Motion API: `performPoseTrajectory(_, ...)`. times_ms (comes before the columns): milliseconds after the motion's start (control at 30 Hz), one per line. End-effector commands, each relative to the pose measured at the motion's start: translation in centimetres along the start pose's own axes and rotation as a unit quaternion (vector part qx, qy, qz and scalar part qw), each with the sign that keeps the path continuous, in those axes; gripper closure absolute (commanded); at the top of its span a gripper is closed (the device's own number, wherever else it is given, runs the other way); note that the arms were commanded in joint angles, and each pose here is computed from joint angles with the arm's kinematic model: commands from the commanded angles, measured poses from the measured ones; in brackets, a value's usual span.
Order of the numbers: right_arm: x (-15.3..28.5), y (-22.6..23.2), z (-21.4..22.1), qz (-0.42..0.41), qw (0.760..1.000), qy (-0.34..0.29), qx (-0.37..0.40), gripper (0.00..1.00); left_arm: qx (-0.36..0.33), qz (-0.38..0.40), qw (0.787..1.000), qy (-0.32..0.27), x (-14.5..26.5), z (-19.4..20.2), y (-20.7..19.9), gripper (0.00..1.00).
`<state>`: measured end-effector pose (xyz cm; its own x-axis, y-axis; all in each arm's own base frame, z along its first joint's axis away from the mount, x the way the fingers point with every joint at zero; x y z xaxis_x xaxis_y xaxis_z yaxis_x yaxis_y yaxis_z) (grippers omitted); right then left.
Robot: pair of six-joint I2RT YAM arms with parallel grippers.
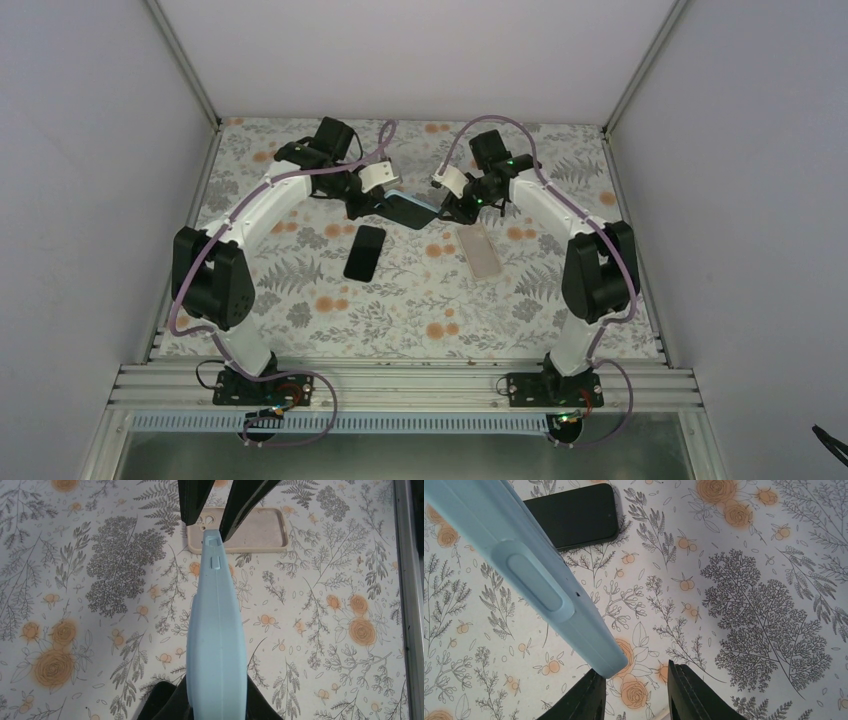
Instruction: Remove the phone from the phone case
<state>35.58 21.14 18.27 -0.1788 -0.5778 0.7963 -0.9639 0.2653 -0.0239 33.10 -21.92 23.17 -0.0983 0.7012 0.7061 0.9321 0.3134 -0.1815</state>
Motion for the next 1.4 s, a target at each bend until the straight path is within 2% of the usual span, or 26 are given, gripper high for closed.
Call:
performPoseTrajectory(0,-0.5,-1.2,-0.9,0.02,1.0,-0.008,0.003,0.66,-0.033,0.041,0.998,-0.036,0.7,-1.7,-1.7,0.98)
performPoseTrajectory(567,-0.1,-3.6,-1.1,0.054,0.998,0.002,0.007,0.67,-0.043,0.076,0.996,-0.019,0.5,-0.9,-3.4,0.98)
performPoseTrajectory(1367,-0.6,-9.1,-1.0,0.118,0.991,0.052,0.023,0.67,-0.047,0.098,0.994,-0.004,0.0,-0.6,-5.2,0.98)
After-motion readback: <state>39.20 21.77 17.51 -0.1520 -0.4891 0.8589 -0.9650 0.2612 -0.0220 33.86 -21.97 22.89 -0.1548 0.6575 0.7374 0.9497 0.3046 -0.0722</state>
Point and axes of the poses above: each gripper's point midway between its finger pads, its own x axis back along the fingers, its own y axis along the line the jaws close on, z = x × y, the point moved 5 cm from there along x, back along the fingers, and after that the axes turned 7 degrees about x, right-handed, at the moved point
